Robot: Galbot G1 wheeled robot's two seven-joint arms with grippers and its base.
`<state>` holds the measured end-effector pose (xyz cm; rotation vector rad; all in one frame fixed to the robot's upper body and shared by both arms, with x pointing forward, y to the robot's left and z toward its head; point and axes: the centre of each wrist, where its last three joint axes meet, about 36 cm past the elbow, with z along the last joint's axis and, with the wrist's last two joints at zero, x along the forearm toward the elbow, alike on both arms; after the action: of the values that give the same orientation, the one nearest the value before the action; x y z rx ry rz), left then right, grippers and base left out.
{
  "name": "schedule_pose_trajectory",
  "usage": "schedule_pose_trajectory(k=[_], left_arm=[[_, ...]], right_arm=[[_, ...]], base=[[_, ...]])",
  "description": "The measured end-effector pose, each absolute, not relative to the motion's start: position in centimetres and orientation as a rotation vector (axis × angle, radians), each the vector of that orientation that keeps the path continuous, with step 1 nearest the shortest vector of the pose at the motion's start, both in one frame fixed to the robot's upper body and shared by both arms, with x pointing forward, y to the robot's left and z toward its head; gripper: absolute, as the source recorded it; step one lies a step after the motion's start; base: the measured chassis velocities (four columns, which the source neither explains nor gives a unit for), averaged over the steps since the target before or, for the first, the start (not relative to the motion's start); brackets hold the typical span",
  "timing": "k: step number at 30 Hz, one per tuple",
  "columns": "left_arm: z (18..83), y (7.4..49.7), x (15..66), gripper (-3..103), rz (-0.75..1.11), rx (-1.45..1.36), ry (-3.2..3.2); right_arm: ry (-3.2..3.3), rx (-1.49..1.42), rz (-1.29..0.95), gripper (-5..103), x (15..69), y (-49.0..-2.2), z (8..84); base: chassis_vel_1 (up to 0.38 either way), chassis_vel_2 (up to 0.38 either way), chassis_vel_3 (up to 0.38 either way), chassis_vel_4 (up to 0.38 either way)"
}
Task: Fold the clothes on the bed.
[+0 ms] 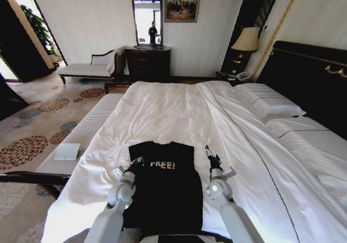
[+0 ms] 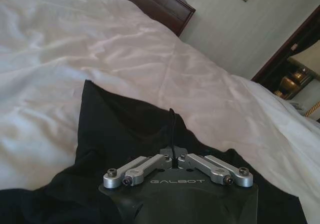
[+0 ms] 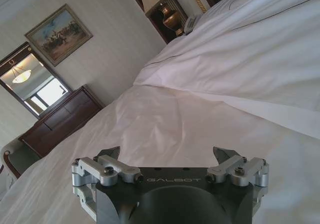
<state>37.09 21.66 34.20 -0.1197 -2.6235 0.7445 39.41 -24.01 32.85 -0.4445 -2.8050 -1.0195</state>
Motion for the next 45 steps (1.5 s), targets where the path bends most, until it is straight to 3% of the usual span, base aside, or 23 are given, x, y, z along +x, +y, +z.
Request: schedule_pose_trajectory(k=[7,8,11,14,16,20,22,23,25,28,30,34,40,42,45], left_arm=[[33.6,21.5,36.1,-3,0.71,-0.099,-2.595],[33.8,21.5,35.6,7,0.705,-0.088,-2.578],[34.1,21.7,35.0,11,0.71,-0.075,-2.569],[35.0,22.1,33.7,28,0.762,-0.051,-2.567],[35.2,22.3,33.3,28,0.772,-0.045,-2.568],[36.1,23.6,32.2,49,0.818,0.029,-2.585],[36.2,23.9,32.1,49,0.825,0.056,-2.585],[36.4,24.8,32.0,60,0.834,0.138,-2.57],[36.4,25.2,31.9,60,0.829,0.18,-2.558],[35.6,26.0,31.7,76,0.809,0.26,-2.528],[35.5,26.1,31.7,76,0.809,0.264,-2.526],[34.3,26.3,31.8,97,0.806,0.295,-2.499],[33.1,26.1,31.8,101,0.771,0.326,-2.493],[32.9,26.2,31.7,92,0.765,0.346,-2.488],[32.8,26.3,31.6,87,0.764,0.356,-2.485]], right_arm=[[-2.806,-0.448,-1.012,100,38.9,-23.9,32.8],[-2.806,-0.448,-1.011,100,38.8,-23.8,32.8],[-2.806,-0.447,-1.012,100,38.7,-23.7,32.9],[-2.807,-0.444,-1.015,100,38.6,-23.6,33.0],[-2.807,-0.443,-1.015,100,38.6,-23.5,33.0],[-2.807,-0.435,-1.016,100,38.7,-23.2,33.0],[-2.808,-0.433,-1.017,100,38.7,-23.2,33.0],[-2.81,-0.427,-1.02,100,38.8,-23.0,33.2],[-2.812,-0.423,-1.023,100,38.9,-23.0,33.3],[-2.811,-0.414,-1.025,100,38.9,-22.8,33.3],[-2.81,-0.413,-1.025,100,38.9,-22.7,33.3],[-2.801,-0.408,-1.023,100,38.5,-22.4,33.0],[-2.8,-0.411,-1.015,100,37.8,-22.7,33.0],[-2.805,-0.413,-1.013,100,37.5,-23.0,33.3],[-2.808,-0.417,-1.012,100,37.4,-23.2,33.4]], base=[[0.0,0.0,0.0,0.0],[0.0,0.0,0.0,0.0],[0.0,0.0,0.0,0.0],[0.0,0.0,0.0,0.0],[0.0,0.0,0.0,0.0],[0.0,0.0,0.0,0.0],[0.0,0.0,0.0,0.0],[0.0,0.0,0.0,0.0],[0.0,0.0,0.0,0.0],[0.0,0.0,0.0,0.0],[0.0,0.0,0.0,0.0],[0.0,0.0,0.0,0.0],[0.0,0.0,0.0,0.0],[0.0,0.0,0.0,0.0],[0.0,0.0,0.0,0.0]])
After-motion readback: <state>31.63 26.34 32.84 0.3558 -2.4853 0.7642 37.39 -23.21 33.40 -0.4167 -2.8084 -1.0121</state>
